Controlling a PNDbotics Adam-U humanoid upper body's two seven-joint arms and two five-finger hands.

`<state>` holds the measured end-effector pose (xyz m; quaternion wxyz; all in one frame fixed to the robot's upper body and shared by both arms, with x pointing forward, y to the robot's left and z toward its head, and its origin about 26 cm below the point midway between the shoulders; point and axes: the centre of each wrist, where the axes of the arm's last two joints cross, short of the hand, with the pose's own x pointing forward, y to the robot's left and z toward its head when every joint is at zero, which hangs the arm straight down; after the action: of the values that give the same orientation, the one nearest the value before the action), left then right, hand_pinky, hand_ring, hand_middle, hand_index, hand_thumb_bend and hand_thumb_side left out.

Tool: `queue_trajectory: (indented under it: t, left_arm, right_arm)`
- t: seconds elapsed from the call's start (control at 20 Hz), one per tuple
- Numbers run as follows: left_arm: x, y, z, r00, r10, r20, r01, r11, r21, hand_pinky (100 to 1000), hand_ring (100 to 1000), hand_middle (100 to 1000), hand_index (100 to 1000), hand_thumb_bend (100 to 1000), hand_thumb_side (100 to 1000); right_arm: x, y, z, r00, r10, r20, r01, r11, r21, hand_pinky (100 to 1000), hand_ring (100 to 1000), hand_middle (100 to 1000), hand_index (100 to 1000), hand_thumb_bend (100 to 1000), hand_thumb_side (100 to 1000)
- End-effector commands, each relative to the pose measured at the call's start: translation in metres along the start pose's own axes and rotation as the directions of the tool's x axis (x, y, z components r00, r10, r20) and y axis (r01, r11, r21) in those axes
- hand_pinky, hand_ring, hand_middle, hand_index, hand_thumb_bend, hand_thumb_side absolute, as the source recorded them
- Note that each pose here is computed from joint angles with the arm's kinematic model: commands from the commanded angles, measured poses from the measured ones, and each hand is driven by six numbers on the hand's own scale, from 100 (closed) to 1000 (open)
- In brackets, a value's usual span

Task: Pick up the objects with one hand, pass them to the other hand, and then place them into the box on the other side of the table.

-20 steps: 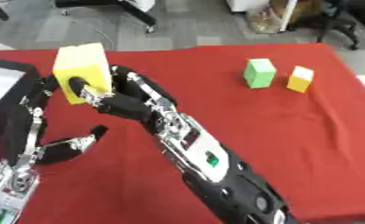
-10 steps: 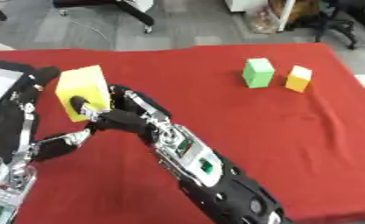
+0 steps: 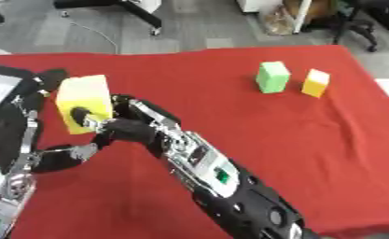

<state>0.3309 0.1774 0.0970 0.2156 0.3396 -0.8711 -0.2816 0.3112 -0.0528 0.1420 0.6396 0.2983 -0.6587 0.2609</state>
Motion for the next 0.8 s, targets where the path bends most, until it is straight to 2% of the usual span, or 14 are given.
queue_trajectory:
  t: [0.05, 0.5, 0.8]
  left_arm:
    - [0.005, 0.011, -0.019, 0.999, -0.022, 0.043, 0.018, 0.996, 0.088, 787, 808, 792, 871, 549, 489]
    - [0.000, 0.011, -0.012, 0.998, -0.057, 0.034, 0.054, 0.995, 0.083, 790, 806, 791, 869, 542, 489]
    - [0.000, 0.015, -0.014, 0.993, -0.077, 0.094, 0.072, 0.996, 0.049, 796, 803, 789, 861, 492, 457]
  right_arm:
    - [0.000, 0.015, -0.001, 1.000, -0.010, -0.022, 0.012, 0.998, 0.068, 564, 520, 386, 504, 198, 356]
    - [-0.012, 0.006, -0.002, 0.996, -0.056, -0.063, 0.053, 0.998, -0.046, 554, 511, 373, 489, 193, 347]
    - [-0.017, 0.007, -0.001, 0.994, -0.046, -0.102, 0.046, 0.999, -0.010, 553, 513, 373, 490, 193, 350]
